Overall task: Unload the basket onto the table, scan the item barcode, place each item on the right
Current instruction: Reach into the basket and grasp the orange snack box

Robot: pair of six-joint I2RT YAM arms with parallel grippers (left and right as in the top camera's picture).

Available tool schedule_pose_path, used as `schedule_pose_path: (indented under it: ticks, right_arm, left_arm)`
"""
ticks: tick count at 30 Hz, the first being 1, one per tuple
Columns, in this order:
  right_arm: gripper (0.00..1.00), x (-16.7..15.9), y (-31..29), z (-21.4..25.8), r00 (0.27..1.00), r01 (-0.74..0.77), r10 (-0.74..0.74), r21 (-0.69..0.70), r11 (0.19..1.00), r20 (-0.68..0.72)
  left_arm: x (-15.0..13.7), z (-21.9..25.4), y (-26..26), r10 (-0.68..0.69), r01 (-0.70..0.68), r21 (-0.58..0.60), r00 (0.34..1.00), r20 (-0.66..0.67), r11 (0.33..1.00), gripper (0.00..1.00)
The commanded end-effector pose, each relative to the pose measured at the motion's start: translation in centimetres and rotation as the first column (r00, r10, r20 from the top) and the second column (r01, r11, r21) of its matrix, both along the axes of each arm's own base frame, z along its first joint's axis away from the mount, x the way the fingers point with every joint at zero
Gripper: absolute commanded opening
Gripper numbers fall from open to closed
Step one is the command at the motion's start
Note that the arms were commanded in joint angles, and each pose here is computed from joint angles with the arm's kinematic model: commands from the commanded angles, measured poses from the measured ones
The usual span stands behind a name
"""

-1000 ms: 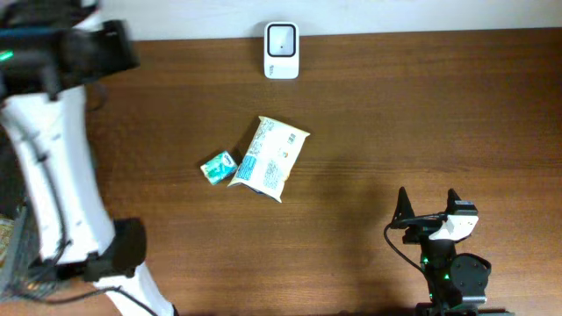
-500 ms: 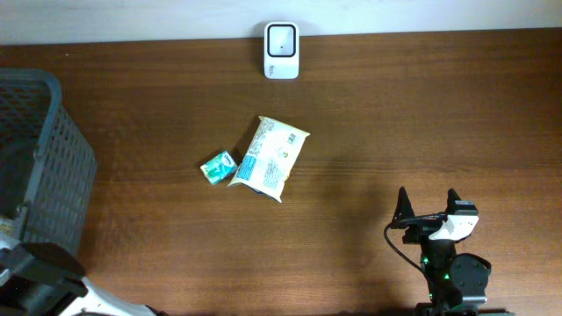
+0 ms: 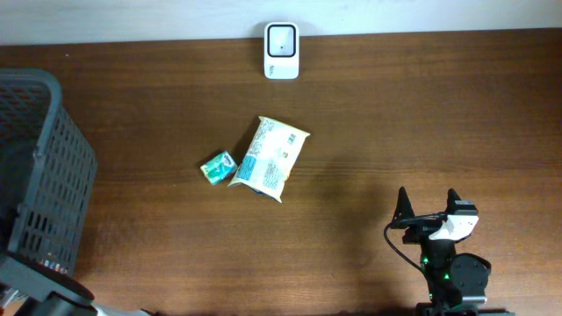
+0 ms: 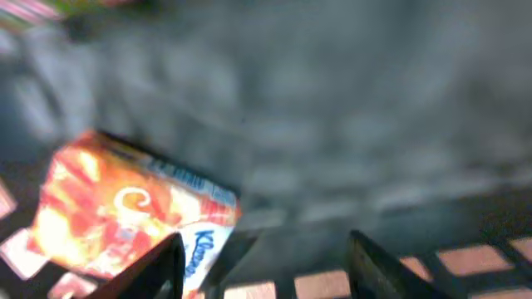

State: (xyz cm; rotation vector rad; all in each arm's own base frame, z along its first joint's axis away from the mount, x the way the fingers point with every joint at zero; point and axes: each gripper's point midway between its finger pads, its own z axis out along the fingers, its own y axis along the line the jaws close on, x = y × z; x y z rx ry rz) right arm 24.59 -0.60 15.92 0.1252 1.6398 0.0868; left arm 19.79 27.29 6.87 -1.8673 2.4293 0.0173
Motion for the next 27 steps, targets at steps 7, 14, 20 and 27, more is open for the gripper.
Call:
schedule_pose_path:
  ticks: [7,14,20,27]
  right_arm:
    - [0.99,0.0,-0.2,-0.3,1.0,0.013,-0.013,0.003,1.0,-0.003]
    - [0.99,0.0,-0.2,-0.3,1.0,0.013,-0.013,0.003,1.0,-0.003]
    - [0.99,0.0,-0.2,-0.3,1.0,0.013,-0.013,0.003,1.0,-0.003]
    - [0.99,0.0,-0.2,-0.3,1.0,0.013,-0.013,0.003,1.0,-0.003]
  left_arm:
    - [-4.8,-4.3,-1.9,0.035,-0.036,-0.008,0.987,-0.16,0.999,0.61]
    - [-4.7,-4.6,-1.1,0.041,-0.035,0.036,0.986,-0.16,0.999,0.56]
    - [-4.6,-4.4,0.2,0.052,-0.037,0.094,0.986,-0.158,0.995,0.57]
    - [-4.6,-4.3,1.1,0.061,-0.038,0.139,0.985,-0.164,0.989,0.45]
